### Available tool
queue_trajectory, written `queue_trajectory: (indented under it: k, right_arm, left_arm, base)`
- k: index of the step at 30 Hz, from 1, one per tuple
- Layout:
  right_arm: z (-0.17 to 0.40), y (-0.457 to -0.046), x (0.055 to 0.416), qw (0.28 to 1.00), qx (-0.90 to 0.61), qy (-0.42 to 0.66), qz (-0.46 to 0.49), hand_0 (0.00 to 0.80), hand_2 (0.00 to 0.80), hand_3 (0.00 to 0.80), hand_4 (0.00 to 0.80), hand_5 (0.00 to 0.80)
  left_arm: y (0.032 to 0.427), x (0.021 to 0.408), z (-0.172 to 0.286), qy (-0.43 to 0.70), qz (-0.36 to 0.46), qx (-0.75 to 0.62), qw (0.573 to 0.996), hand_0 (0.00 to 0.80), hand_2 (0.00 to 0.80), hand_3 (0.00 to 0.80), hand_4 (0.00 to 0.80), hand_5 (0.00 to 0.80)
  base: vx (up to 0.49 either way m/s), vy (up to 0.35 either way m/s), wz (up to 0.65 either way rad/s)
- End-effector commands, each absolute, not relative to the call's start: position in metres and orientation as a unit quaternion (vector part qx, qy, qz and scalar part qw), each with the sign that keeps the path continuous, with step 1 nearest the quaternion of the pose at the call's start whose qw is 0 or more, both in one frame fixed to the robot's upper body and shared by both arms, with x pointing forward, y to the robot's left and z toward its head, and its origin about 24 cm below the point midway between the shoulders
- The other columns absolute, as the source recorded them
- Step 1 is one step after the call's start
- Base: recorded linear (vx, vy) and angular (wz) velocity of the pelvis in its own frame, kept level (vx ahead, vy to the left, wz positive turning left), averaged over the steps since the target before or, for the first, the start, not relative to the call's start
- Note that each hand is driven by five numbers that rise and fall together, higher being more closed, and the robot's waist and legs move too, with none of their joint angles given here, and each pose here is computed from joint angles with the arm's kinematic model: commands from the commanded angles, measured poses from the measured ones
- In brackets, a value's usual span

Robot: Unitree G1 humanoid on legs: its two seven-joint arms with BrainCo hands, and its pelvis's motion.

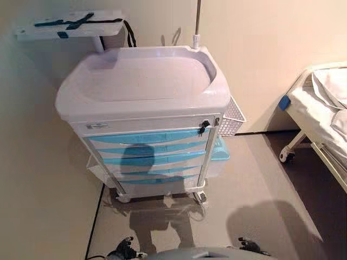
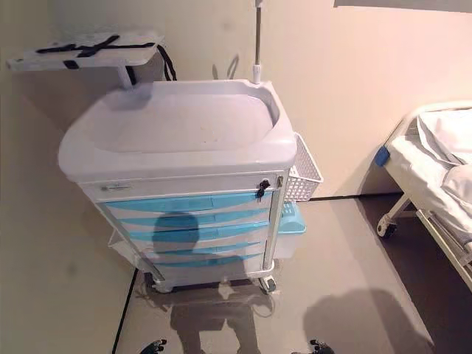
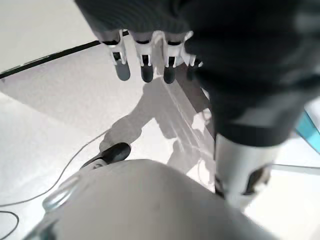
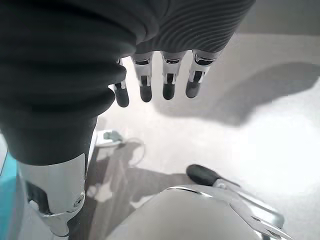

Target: Open the drawer and pick up the medicine

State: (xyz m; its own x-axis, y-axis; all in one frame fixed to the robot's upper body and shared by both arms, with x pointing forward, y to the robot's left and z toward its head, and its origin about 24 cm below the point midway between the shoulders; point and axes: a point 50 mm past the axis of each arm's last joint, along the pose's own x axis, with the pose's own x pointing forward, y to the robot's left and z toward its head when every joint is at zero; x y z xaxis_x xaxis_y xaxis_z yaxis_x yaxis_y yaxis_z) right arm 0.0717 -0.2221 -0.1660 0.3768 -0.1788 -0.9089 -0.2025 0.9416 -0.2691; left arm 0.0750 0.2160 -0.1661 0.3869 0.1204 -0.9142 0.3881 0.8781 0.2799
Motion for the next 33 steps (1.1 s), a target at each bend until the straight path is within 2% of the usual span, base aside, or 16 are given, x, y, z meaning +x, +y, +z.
queue_trajectory:
  k: [1, 23, 33]
  right_arm:
    - [-0.164, -0.218, 0.087, 0.824, -0.186, 0.534, 0.021, 0.000, 0.000, 0.000, 0.000, 0.000]
    - [-0.164, -0.220, 0.084, 0.820, -0.183, 0.542, 0.015, 0.000, 0.000, 0.000, 0.000, 0.000]
    - [-0.161, -0.226, 0.092, 0.825, -0.191, 0.532, 0.009, 0.000, 0.000, 0.000, 0.000, 0.000]
  left_arm:
    - [0.197, 0.078, -0.170, 0.544, -0.118, 0.239, 0.796, 0.000, 0.000, 0.000, 0.000, 0.000]
    - [0.197, 0.079, -0.170, 0.546, -0.102, 0.214, 0.803, 0.000, 0.000, 0.000, 0.000, 0.000]
    - [0.200, 0.104, -0.162, 0.507, -0.079, 0.209, 0.833, 0.000, 0.000, 0.000, 0.000, 0.000]
  base:
    - [0.000, 0.000, 0.00]
    - [0.000, 0.000, 0.00]
    - [-0.001, 0.010, 0.00]
